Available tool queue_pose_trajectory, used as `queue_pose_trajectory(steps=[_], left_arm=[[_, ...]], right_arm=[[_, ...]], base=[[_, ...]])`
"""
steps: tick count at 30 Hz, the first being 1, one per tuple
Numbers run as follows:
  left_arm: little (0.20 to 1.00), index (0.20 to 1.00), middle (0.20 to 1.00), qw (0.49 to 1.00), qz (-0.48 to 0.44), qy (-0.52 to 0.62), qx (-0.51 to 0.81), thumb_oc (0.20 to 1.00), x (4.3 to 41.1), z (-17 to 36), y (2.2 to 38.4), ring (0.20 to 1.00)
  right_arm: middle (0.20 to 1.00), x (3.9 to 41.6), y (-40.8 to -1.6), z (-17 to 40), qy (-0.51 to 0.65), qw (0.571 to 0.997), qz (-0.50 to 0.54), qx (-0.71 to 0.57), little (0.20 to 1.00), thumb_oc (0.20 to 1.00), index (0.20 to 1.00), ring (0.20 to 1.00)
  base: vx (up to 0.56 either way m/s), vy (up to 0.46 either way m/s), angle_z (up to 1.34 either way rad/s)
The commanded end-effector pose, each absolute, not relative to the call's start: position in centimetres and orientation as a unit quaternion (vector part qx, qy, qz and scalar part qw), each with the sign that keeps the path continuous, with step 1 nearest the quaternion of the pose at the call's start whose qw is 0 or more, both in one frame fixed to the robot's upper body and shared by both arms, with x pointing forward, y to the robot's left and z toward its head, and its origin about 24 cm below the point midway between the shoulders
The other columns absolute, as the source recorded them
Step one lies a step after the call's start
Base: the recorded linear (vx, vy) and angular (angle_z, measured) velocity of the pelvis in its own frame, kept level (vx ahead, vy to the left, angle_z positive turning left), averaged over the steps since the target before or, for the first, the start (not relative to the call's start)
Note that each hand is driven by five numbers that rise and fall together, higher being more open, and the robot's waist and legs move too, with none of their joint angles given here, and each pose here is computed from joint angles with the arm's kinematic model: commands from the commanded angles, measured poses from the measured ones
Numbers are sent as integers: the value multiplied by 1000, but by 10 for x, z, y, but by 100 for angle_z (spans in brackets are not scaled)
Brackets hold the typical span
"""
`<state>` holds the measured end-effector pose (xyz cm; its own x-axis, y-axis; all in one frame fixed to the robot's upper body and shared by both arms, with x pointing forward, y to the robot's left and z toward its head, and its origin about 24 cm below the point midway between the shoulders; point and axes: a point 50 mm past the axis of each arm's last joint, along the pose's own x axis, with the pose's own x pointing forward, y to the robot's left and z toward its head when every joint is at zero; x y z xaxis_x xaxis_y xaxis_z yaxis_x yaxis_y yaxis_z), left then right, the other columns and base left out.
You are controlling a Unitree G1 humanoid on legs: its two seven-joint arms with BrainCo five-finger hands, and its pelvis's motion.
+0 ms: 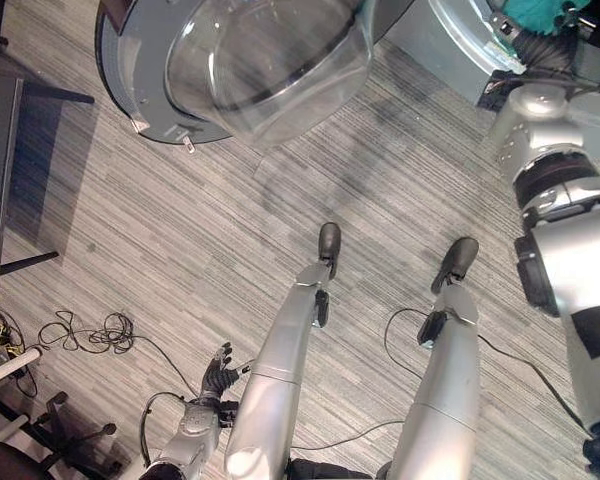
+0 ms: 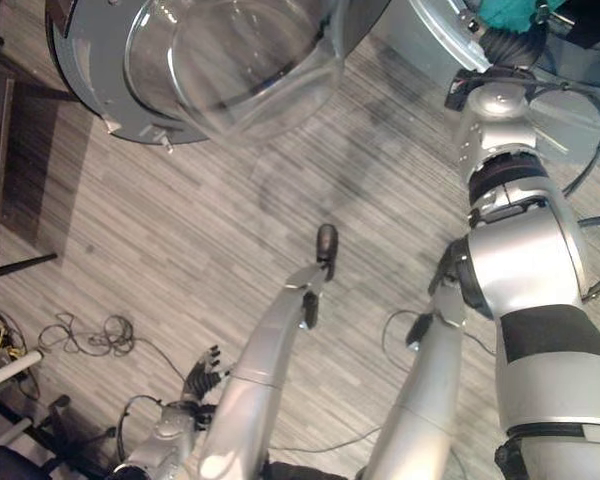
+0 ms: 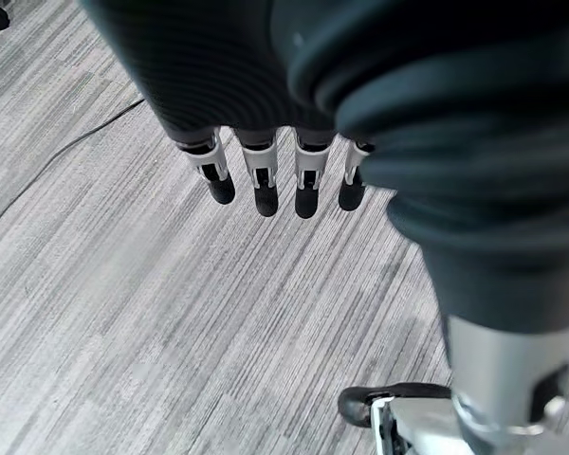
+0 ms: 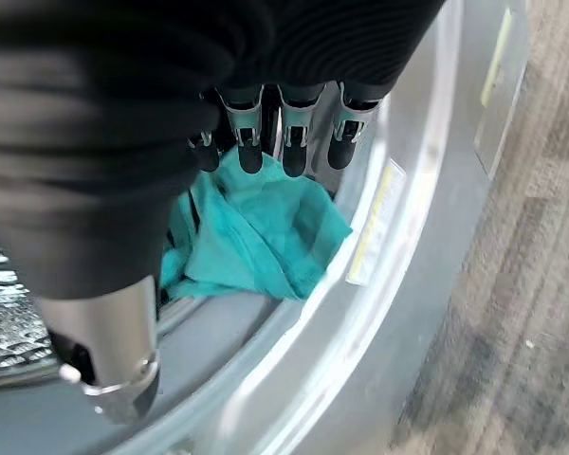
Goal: Grab the laundry basket,head to the washer,open it,put in the laundry and shut it.
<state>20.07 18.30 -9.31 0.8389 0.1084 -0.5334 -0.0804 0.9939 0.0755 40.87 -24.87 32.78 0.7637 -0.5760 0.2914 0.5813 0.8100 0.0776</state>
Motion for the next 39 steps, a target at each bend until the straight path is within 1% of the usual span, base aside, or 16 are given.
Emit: queue_pose_trajectory(steps=[1,7,14,22,23,24,27,37,39], left_arm=[[1000,1000,1000,951,44,299,69,1000,179,-101,196,1000],[1000,1000,1000,955,35,288,65,1000,182,-97,192,1000],[1000,1000,1000,959,27,273,70,1000,183,-93,193,1000],[1000,1000,1000,961,29,267,59,1000,182,-90,196,1000],[1000,1000,1000,961,33,268,58,1000,181,-90,196,1000],[1000,1000,1000,961,36,269,53,1000,179,-91,196,1000],[1000,1000,1000,961,41,270,51,1000,177,-91,197,1000],[1000,1000,1000,959,46,275,55,1000,171,-93,202,1000],[1000,1000,1000,957,46,280,56,1000,169,-94,203,1000]], right_arm=[[1000,391,-278,358,-195,912,-358,-43,1000,1000,1000,1000],[1000,383,-294,362,-184,900,-390,-68,1000,1000,1000,1000],[1000,372,-307,377,-198,873,-417,-157,1000,1000,1000,1000],[1000,359,-316,398,-217,856,-433,-180,1000,1000,1000,1000],[821,358,-318,400,-217,851,-439,-190,821,821,821,821],[200,356,-320,400,-216,845,-445,-202,200,200,200,200],[200,352,-329,397,-208,831,-466,-220,200,200,200,200],[200,349,-341,387,-184,823,-484,-234,200,200,200,200],[200,349,-342,386,-181,827,-480,-231,200,200,200,200]], base=[[15,4,4],[6,9,3],[2,20,1],[7,38,6],[55,89,10],[81,98,10],[72,73,-1],[26,19,-7],[1,-16,-10]])
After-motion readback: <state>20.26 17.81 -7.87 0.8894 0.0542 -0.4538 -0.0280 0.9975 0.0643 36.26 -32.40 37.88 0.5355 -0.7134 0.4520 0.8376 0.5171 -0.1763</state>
